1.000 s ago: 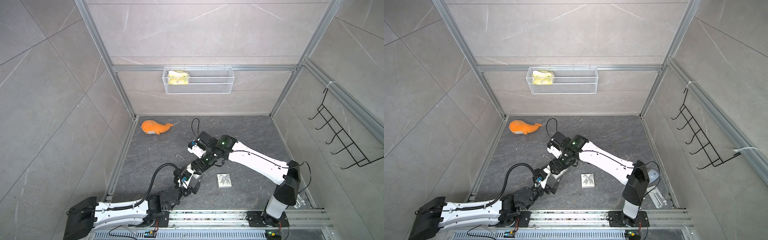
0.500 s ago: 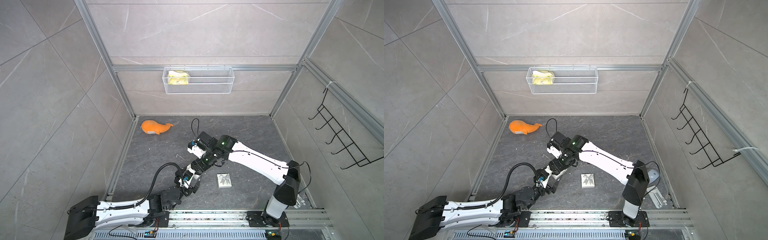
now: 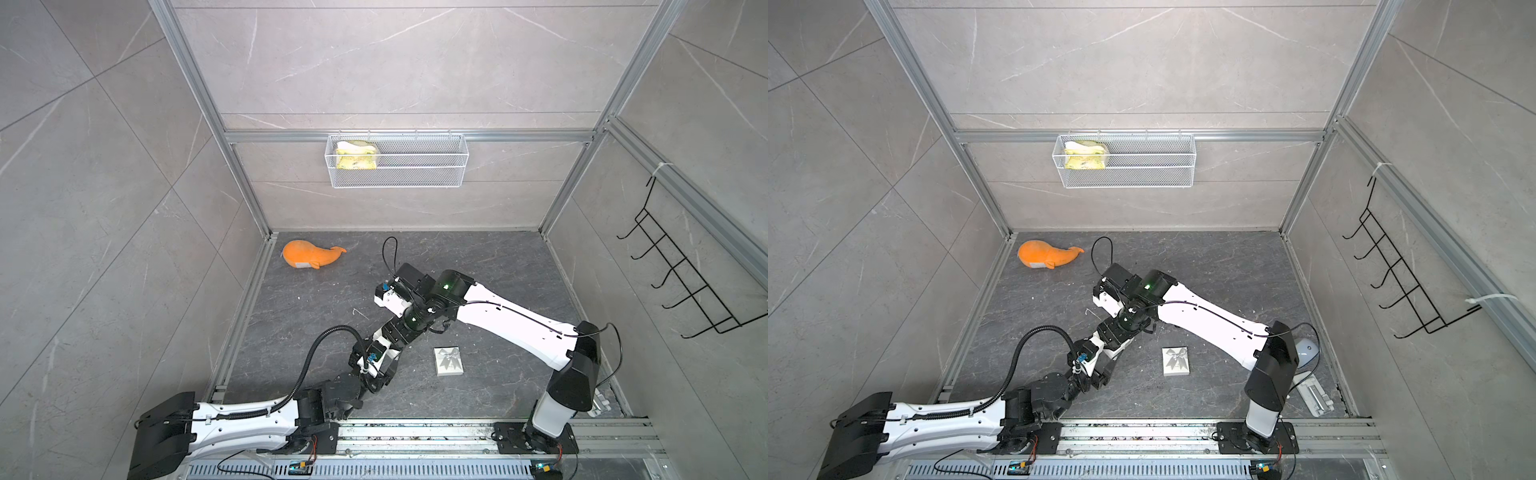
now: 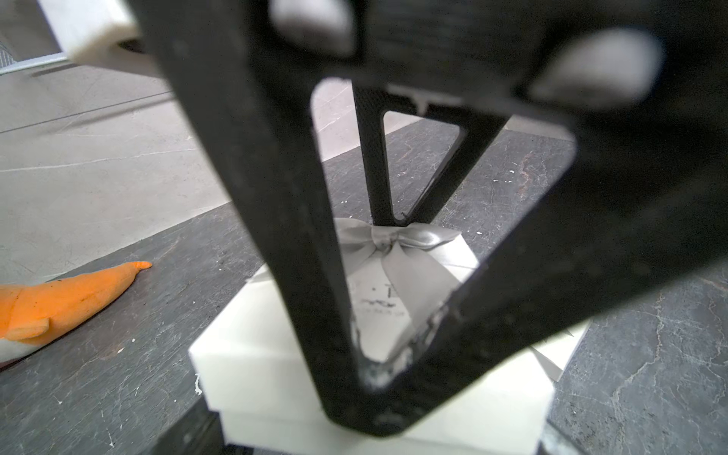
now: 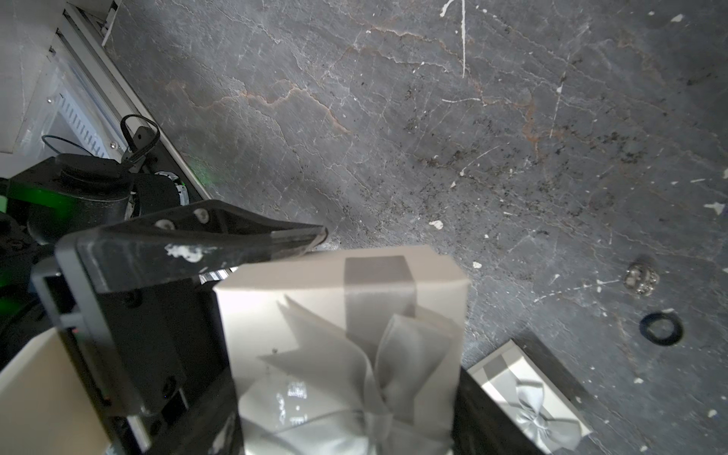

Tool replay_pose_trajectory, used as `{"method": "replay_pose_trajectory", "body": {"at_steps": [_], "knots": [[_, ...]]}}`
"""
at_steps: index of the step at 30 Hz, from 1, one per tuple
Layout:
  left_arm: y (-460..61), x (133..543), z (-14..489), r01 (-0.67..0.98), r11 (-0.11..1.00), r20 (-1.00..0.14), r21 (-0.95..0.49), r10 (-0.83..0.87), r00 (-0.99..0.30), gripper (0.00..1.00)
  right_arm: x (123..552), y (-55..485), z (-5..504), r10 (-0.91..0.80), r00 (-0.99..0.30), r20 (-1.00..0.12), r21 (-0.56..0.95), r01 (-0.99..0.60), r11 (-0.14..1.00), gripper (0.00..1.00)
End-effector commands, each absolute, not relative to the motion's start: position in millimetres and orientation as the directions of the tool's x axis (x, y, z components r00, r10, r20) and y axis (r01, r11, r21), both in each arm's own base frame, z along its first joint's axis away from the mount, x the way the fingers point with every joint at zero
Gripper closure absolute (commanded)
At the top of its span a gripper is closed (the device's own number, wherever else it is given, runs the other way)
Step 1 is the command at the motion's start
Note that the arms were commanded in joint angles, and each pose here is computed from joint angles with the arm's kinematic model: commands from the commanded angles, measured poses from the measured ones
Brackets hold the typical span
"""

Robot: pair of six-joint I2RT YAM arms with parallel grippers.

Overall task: Take the rings out of the lift-off lid box
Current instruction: Open the lid on the jewelry box.

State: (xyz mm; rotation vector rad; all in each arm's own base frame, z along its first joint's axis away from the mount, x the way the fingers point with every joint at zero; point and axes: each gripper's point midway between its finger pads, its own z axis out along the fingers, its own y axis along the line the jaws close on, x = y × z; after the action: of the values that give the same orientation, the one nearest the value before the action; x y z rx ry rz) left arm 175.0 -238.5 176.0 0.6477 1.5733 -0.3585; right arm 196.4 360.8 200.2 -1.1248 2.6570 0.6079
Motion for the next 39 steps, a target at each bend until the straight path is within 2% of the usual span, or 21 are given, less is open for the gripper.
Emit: {"method": "replay_pose_trajectory", "body": {"at_steps": [1, 12, 27, 39], "knots": [[-237, 179, 200, 0.572, 0.811, -0.991, 0.122, 0.134, 0.021, 0.29, 189, 364, 224, -0.630, -0.678, -0.379, 0.319, -0.734, 0.599, 0.31], [-238, 180, 188, 0.568, 0.812, -0.986, 0.133, 0.167, -0.009, 0.43, 193, 365, 234, -0.612, -0.680, -0.404, 0.308, -0.731, 0.609, 0.33], [-244, 179, 172, 0.586, 0.796, -0.975, 0.152, 0.219, -0.044, 0.47, 198, 369, 248, -0.589, -0.682, -0.434, 0.306, -0.727, 0.615, 0.33], [-249, 175, 163, 0.617, 0.773, -0.967, 0.148, 0.243, -0.071, 0.53, 205, 368, 259, -0.568, -0.685, -0.456, 0.287, -0.717, 0.635, 0.34]]}}
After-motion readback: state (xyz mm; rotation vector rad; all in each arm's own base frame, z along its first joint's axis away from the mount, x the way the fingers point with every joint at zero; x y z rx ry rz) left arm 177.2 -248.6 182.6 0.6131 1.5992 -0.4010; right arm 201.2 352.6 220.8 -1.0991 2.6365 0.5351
